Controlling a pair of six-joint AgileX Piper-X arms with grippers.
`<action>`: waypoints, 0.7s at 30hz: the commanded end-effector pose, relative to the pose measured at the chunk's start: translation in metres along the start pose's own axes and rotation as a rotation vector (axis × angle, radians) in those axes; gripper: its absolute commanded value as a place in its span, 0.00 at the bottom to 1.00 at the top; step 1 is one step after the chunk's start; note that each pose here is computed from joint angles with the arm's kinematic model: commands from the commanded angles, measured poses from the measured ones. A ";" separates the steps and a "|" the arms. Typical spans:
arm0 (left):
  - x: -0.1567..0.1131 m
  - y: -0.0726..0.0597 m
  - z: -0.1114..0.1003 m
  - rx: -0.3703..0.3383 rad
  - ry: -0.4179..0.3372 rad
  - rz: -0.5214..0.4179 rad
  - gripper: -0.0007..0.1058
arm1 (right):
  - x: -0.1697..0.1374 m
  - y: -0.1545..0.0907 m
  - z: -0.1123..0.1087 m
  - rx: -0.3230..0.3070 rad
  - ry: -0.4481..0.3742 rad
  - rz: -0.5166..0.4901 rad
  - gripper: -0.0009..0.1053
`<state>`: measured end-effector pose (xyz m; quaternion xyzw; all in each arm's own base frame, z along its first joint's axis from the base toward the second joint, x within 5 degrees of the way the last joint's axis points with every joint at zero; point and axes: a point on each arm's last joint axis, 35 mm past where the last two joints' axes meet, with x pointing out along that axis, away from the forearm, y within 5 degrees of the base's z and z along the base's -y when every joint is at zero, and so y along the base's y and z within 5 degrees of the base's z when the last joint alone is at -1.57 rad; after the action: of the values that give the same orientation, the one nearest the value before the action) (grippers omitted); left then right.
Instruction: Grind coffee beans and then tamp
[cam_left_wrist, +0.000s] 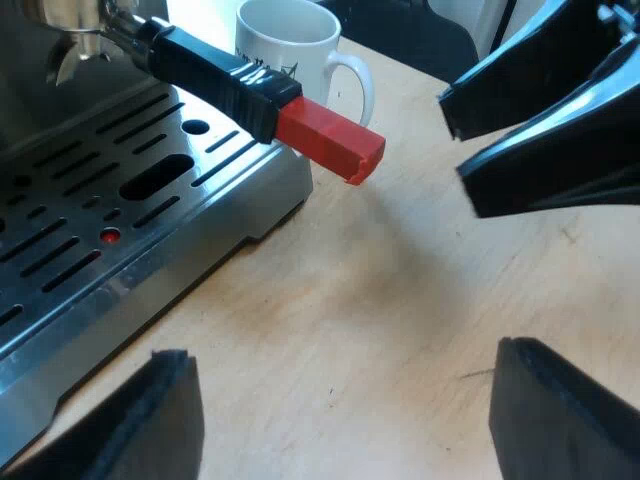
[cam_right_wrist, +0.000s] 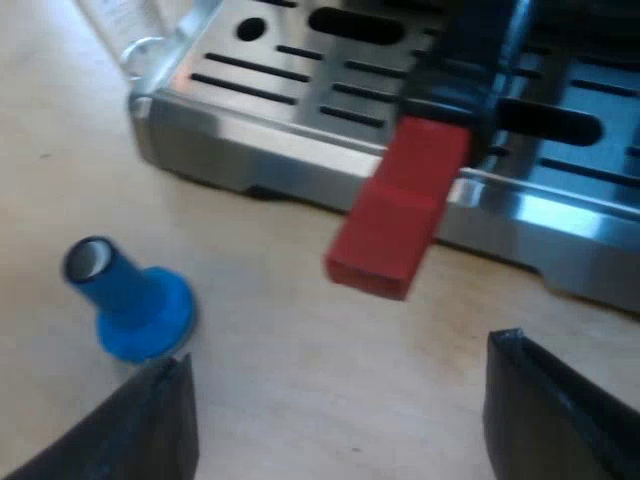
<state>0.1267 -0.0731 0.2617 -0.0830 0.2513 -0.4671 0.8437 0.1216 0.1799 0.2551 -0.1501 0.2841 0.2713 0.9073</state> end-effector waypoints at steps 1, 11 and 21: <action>0.000 -0.002 0.001 0.013 -0.012 -0.019 0.59 | 0.003 0.000 -0.004 0.012 -0.040 -0.024 0.48; 0.000 -0.002 0.001 0.013 -0.012 -0.019 0.59 | 0.016 0.000 -0.028 0.090 -0.140 -0.042 0.29; 0.000 -0.002 0.001 0.013 -0.012 -0.019 0.59 | 0.020 -0.001 -0.035 0.112 -0.196 -0.077 0.28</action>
<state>0.1266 -0.0731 0.2617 -0.0831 0.2513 -0.4675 0.8434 0.1211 0.1724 0.2148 -0.0828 0.2080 0.2354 0.9457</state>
